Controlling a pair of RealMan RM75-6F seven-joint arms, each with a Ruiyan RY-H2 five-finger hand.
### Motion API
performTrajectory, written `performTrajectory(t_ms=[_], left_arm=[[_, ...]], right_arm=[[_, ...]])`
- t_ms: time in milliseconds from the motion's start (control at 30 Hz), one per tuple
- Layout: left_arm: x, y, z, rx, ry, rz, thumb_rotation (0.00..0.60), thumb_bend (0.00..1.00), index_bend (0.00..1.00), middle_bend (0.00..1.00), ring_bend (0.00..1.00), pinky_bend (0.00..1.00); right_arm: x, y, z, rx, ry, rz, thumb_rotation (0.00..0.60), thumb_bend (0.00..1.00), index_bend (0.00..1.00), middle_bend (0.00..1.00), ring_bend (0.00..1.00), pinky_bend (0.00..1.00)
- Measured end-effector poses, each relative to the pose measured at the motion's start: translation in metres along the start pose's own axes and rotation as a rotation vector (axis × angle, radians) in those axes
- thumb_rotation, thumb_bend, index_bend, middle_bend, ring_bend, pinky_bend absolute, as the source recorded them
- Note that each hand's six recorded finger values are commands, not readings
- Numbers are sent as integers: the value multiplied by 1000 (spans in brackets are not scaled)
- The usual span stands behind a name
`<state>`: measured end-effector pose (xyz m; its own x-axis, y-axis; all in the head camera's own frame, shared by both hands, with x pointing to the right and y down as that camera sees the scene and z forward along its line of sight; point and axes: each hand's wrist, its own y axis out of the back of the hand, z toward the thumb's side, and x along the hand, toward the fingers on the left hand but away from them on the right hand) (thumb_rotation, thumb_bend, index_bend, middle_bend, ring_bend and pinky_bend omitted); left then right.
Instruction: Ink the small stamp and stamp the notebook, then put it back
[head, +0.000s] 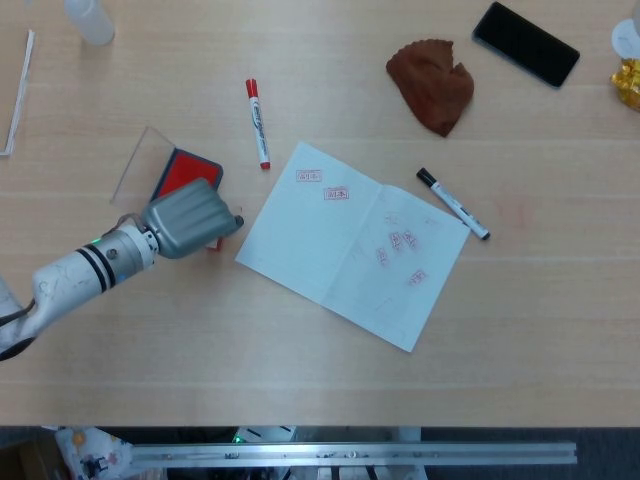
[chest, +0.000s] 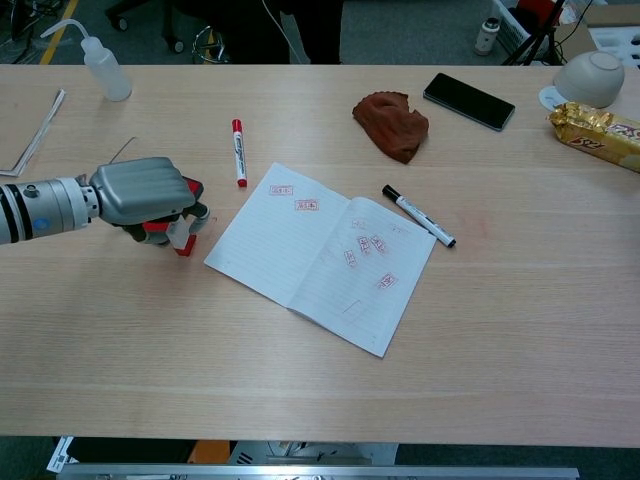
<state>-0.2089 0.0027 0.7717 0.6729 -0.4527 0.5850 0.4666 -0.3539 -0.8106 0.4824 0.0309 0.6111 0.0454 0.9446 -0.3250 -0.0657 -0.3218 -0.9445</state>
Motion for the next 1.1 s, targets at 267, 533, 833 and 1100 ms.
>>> performTrajectory(t_ms=[267,533,833,1100], left_arm=[[5,5,2,-28,15,-5,600,269,455,940,923,1000],[11,13,1,-68,37,-8,600,270,451,938,923,1000],[6,15,1,-21,36,-15,600,269,444,930,914,1000],[4,11,8,2,22,-18,600,269,462,932,914,1000]], right_arm=[[0,0,-4,-4,-5,-1,600,181,59,144,81,177],[1,1,-8,-7,-10,-7,600,182,59,144,82,177],[4,1,-10,-10,-10,-8,600,181,60,144,82,178],[5,1,-11,-10,-10,-6,600,181,59,144,82,177]])
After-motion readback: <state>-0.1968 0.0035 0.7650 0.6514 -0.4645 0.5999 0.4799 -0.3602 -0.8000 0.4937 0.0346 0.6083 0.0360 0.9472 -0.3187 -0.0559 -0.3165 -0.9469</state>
